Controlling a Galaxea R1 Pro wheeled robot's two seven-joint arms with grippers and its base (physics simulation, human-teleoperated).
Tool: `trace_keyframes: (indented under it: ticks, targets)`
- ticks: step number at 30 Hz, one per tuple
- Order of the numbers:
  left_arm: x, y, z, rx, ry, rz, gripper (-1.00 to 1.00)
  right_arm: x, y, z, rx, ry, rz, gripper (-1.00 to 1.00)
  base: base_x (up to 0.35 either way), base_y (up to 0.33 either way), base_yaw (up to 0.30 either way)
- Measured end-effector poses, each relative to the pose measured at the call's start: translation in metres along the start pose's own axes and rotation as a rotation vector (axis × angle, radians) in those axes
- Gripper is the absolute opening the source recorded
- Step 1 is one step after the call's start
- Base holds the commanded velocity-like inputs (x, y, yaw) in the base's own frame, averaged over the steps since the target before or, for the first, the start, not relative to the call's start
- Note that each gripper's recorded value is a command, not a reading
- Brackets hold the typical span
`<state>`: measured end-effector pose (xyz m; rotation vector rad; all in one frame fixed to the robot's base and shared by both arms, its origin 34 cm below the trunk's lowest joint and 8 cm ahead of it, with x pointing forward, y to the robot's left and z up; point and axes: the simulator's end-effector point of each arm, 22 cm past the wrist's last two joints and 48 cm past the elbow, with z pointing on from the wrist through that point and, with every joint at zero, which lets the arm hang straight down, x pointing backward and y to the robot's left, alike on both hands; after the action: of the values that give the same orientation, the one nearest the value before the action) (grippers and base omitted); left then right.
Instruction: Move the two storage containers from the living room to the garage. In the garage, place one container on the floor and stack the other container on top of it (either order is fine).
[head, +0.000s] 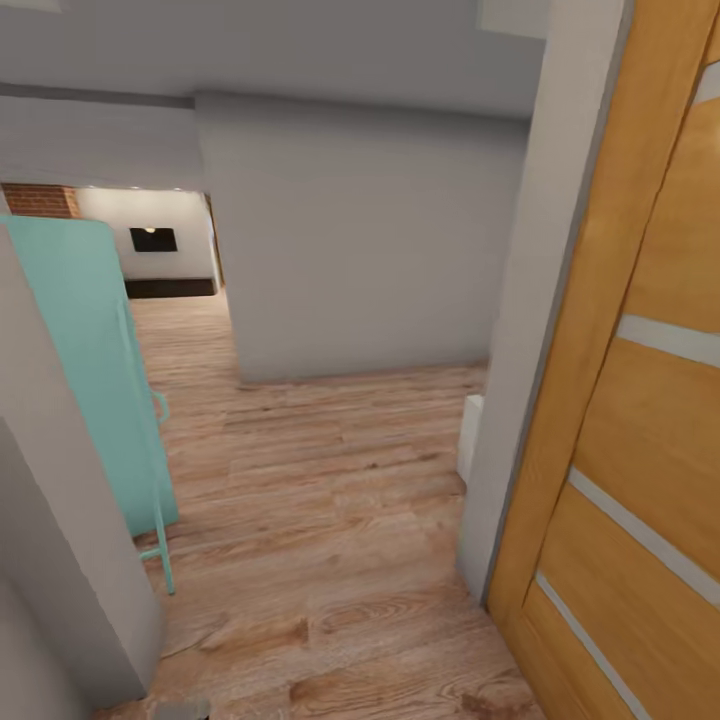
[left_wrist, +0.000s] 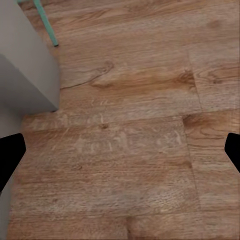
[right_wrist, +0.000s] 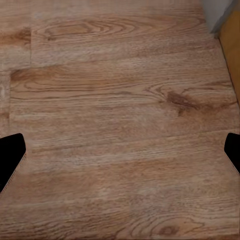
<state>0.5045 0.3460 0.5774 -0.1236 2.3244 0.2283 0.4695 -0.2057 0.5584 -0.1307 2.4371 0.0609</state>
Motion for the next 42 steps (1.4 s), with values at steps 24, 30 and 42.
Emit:
trace_keyframes:
  ticks: [24, 30, 42]
  targets:
    - [0.0001, 0.0, 0.0, 0.0, 0.0, 0.0, 1.0, 0.0, -0.0001, 0.0, 0.0, 0.0, 0.0, 1.0, 0.346, 0.0, 0.132]
    - [-0.0001, -0.0001, 0.0, 0.0, 0.0, 0.0, 1.0, 0.0, -0.0002, 0.0, 0.0, 0.0, 0.0, 1.0, 0.346, 0.0, 0.048]
    - [-0.0002, 0.0, 0.0, 0.0, 0.0, 0.0, 1.0, 0.0, -0.0001, 0.0, 0.0, 0.0, 0.0, 1.0, 0.346, 0.0, 0.071]
